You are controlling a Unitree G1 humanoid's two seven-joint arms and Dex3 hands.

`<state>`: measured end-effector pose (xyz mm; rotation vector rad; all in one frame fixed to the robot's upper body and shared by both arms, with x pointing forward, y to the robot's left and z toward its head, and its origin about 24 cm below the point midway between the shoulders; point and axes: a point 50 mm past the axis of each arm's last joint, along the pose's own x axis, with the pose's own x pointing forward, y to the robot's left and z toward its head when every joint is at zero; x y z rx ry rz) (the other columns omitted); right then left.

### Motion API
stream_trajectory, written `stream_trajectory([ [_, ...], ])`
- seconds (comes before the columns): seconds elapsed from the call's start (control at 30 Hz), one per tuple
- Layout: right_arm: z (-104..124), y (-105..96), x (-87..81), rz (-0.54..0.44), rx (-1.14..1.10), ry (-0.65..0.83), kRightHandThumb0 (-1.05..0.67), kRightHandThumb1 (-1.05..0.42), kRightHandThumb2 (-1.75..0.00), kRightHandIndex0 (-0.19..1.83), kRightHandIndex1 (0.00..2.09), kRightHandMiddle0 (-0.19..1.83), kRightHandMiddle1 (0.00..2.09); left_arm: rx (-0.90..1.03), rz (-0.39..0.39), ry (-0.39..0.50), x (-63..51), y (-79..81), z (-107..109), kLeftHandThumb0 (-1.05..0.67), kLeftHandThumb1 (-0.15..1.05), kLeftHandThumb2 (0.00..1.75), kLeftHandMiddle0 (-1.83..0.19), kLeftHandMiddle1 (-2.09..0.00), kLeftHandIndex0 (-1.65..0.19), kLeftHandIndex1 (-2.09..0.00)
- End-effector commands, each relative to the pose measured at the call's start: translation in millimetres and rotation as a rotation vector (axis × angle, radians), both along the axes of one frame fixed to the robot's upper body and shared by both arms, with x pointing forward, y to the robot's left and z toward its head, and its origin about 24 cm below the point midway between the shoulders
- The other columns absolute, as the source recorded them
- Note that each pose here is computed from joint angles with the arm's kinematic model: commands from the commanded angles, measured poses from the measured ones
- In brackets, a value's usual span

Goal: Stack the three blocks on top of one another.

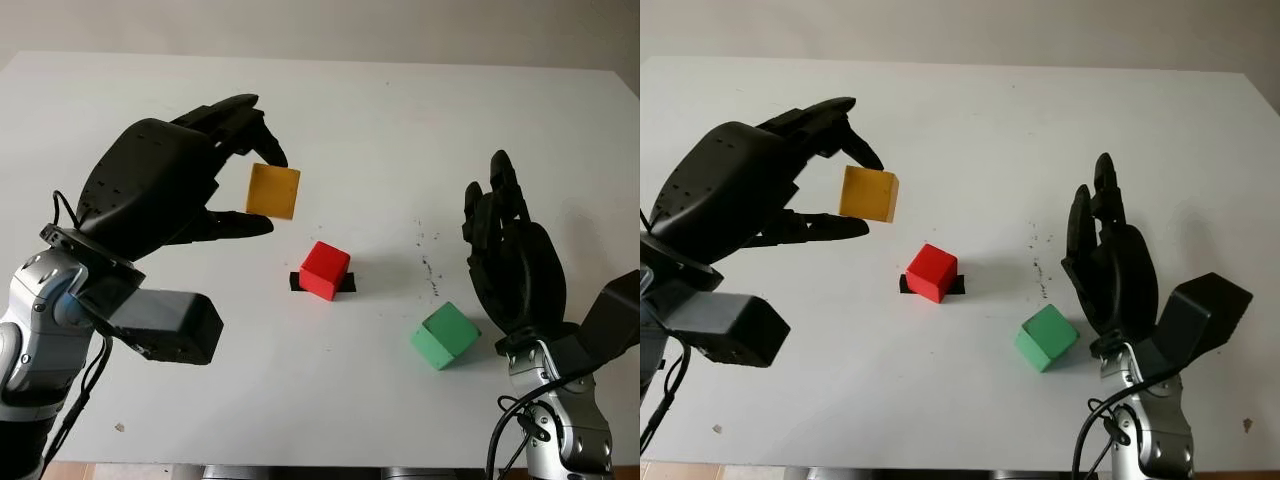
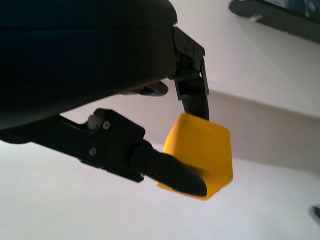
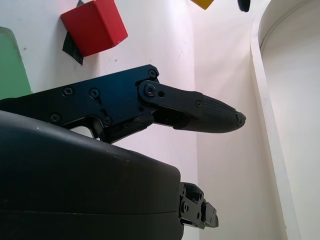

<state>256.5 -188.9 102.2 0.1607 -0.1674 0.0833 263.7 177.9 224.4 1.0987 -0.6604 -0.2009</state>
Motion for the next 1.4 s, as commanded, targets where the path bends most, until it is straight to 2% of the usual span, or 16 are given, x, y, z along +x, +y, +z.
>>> stream_trajectory([
  [0.0,4,1,-2.8,-0.006,0.0,-0.026,-0.63,-1.05,-0.61,-0.19,0.0,-0.19,0.0,-0.088,-0.044,0.046,0.3,0.0,4,-0.35,1.05,0.16,-0.23,-0.03,-0.19,-1.49],
  [0.07,3,2,-2.8,-0.004,0.001,-0.026,-0.63,-1.05,-0.61,-0.19,0.0,-0.19,0.0,-0.197,-0.087,0.151,7.2,1.3,-1,-0.39,1.05,0.2,-0.22,-0.04,-0.17,-1.55],
  [0.2,2,3,-3.7,0.001,-0.012,-0.023,-0.62,-1.05,-0.62,-0.19,0.0,-0.19,0.0,-0.321,-0.124,0.336,25.9,4.4,-13,-0.44,1.05,0.23,-0.22,-0.04,-0.22,-1.65],
  [0.3,2,4,-4.5,0.002,-0.011,-0.02,-0.62,-1.05,-0.62,-0.19,0.0,-0.19,0.0,-0.324,-0.146,0.44,36.2,6.9,-21,-0.48,1.05,0.26,-0.2,-0.04,-0.24,-1.69],
  [0.5,1,5,-4.5,0.006,-0.002,-0.01,-0.61,-1.05,-0.61,-0.19,0.0,-0.19,0.0,-0.212,-0.207,0.579,51.0,5.8,-29,-0.59,1.05,0.25,-0.18,-0.04,-0.33,-1.65],
  [0.77,3,11,-3.8,0.009,-0.016,-0.007,-0.62,-1.05,-0.61,-0.19,0.0,-0.19,0.0,-0.116,-0.223,0.616,60.1,4.1,-30,-0.54,1.05,0.23,-0.18,-0.05,-0.32,-1.67],
  [0.93,3,13,-4.1,0.008,0.005,-0.002,-0.6,-1.05,-0.62,-0.19,0.0,-0.19,0.0,-0.085,-0.25,0.629,61.7,1.2,-30,-0.53,1.05,0.24,-0.16,-0.04,-0.29,-1.69],
  [1.37,-1,14,-6.3,0.016,-0.006,0.002,-0.62,-1.05,-0.62,-0.19,0.0,-0.19,0.0,-0.139,-0.335,0.603,63.8,-9.1,-32,-0.47,1.05,0.21,-0.11,-0.04,-0.23,-1.68],
])
